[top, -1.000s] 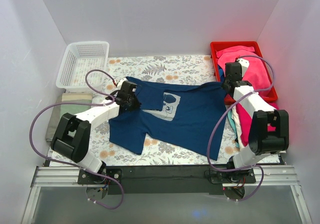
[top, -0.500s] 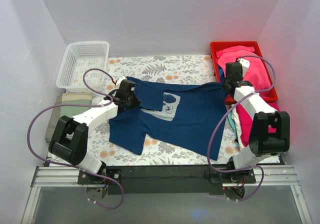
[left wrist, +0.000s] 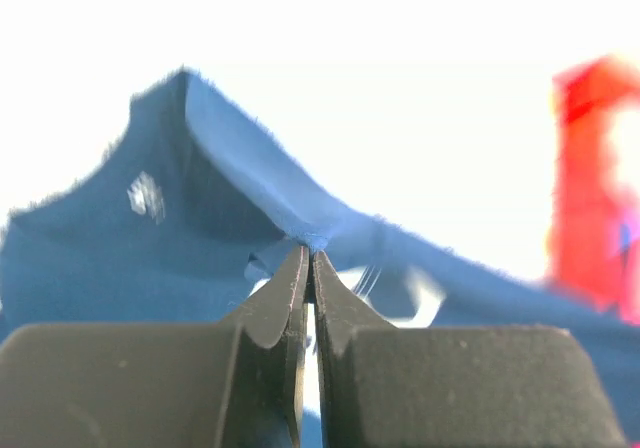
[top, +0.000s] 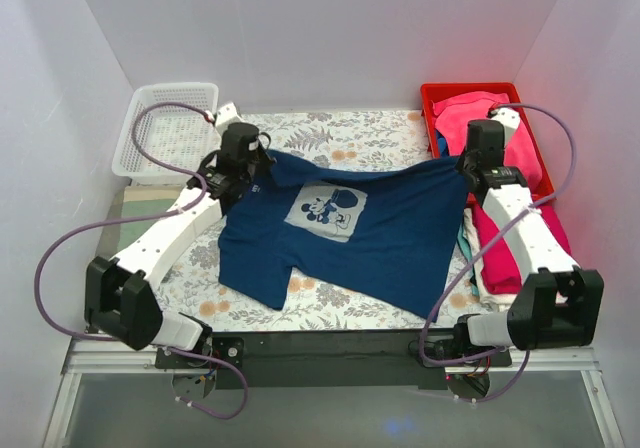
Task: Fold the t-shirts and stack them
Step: Flatten out the tshirt
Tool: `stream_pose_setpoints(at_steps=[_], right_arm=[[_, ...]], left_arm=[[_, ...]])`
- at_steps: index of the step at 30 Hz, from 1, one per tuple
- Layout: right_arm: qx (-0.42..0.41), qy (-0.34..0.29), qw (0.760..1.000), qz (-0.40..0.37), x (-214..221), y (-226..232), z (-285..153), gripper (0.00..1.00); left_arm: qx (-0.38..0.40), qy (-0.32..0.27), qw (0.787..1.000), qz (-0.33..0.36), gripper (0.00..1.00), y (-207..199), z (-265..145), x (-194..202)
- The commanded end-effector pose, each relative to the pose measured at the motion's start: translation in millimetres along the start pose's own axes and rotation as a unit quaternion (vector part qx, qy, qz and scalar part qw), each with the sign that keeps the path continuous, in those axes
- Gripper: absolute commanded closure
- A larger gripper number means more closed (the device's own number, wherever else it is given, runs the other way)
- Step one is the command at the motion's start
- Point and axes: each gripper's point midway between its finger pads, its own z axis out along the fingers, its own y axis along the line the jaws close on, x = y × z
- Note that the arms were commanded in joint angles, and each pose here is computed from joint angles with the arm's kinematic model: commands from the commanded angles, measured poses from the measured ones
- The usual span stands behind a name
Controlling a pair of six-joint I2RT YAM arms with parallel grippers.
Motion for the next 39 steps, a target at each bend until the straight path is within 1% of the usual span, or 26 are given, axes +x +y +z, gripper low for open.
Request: stream_pose_setpoints(at_steps=[1, 2, 3, 6, 7, 9, 10, 13, 14, 16, 17, 19, 20, 21, 23, 24, 27, 30, 33, 34, 36, 37, 38, 39], right_arm=[[-0.012, -0.086, 0.996, 0.022, -64, -6, -46, 0.99], [-0.017, -0.103, 0.994, 0.026, -75, -9, -60, 0.99], [-0.020, -0.114, 0.993, 0.029, -85, -10, -70, 0.99], [-0.035, -0.148, 0.988, 0.035, -110, -15, -104, 0.99], [-0.042, -0.158, 0.986, 0.038, -116, -16, -113, 0.99], [-0.054, -0.183, 0.981, 0.041, -131, -21, -139, 0.99], [-0.064, -0.191, 0.979, 0.042, -136, -21, -148, 0.99], [-0.098, -0.224, 0.968, 0.052, -151, -23, -185, 0.99], [-0.108, -0.236, 0.964, 0.056, -154, -27, -201, 0.99], [-0.133, -0.253, 0.956, 0.062, -162, -28, -225, 0.99], [-0.143, -0.261, 0.953, 0.065, -163, -31, -240, 0.99], [-0.168, -0.273, 0.945, 0.064, -167, -30, -261, 0.99], [-0.179, -0.290, 0.938, 0.068, -172, -35, -280, 0.99], [-0.188, -0.298, 0.933, 0.069, -173, -36, -291, 0.99], [-0.214, -0.320, 0.920, 0.072, -179, -39, -319, 0.99], [-0.222, -0.325, 0.916, 0.074, -181, -39, -327, 0.99], [-0.246, -0.342, 0.903, 0.080, -186, -40, -350, 0.99], [-0.258, -0.342, 0.900, 0.083, -191, -33, -349, 0.99], [-0.257, -0.321, 0.908, 0.083, -192, -18, -321, 0.99], [-0.259, -0.314, 0.910, 0.082, -192, -13, -312, 0.99], [-0.258, -0.296, 0.916, 0.083, -193, 1, -286, 0.99], [-0.255, -0.283, 0.921, 0.081, -191, 10, -266, 0.99], [-0.253, -0.276, 0.924, 0.081, -191, 14, -256, 0.99], [-0.253, -0.271, 0.926, 0.080, -191, 18, -249, 0.99]], left_arm=[[0.020, -0.141, 0.990, -0.010, 1.00, -23, -59, -102], [0.015, -0.164, 0.986, -0.016, 1.00, -23, -69, -116], [0.028, -0.194, 0.980, -0.030, 1.00, -29, -91, -140], [0.034, -0.246, 0.967, -0.049, 1.00, -29, -129, -174], [0.049, -0.275, 0.958, -0.061, 1.00, -28, -156, -192], [0.062, -0.307, 0.947, -0.076, 1.00, -25, -184, -209], [0.082, -0.336, 0.934, -0.090, 1.00, -21, -215, -222], [0.119, -0.374, 0.914, -0.098, 1.00, -16, -260, -236], [0.149, -0.406, 0.896, -0.103, 1.00, -13, -295, -247], [0.188, -0.423, 0.881, -0.095, 1.00, -16, -325, -251], [0.205, -0.440, 0.868, -0.100, 1.00, -11, -351, -257], [0.235, -0.452, 0.855, -0.095, 1.00, -12, -377, -260], [0.246, -0.461, 0.847, -0.096, 1.00, -11, -391, -263], [0.255, -0.470, 0.840, -0.093, 1.00, -8, -405, -264], [0.269, -0.478, 0.832, -0.084, 1.00, -9, -420, -267], [0.275, -0.487, 0.825, -0.087, 1.00, -7, -433, -271], [0.278, -0.500, 0.817, -0.077, 1.00, -10, -447, -280], [0.252, -0.515, 0.816, -0.075, 1.00, -10, -443, -293], [0.214, -0.531, 0.817, -0.066, 1.00, -21, -413, -308], [0.202, -0.537, 0.817, -0.063, 1.00, -30, -392, -314], [0.166, -0.543, 0.821, -0.052, 1.00, -35, -364, -320], [0.164, -0.556, 0.813, -0.059, 1.00, -39, -362, -327], [0.140, -0.547, 0.824, -0.042, 1.00, -49, -330, -327], [0.136, -0.549, 0.824, -0.040, 1.00, -54, -322, -331]])
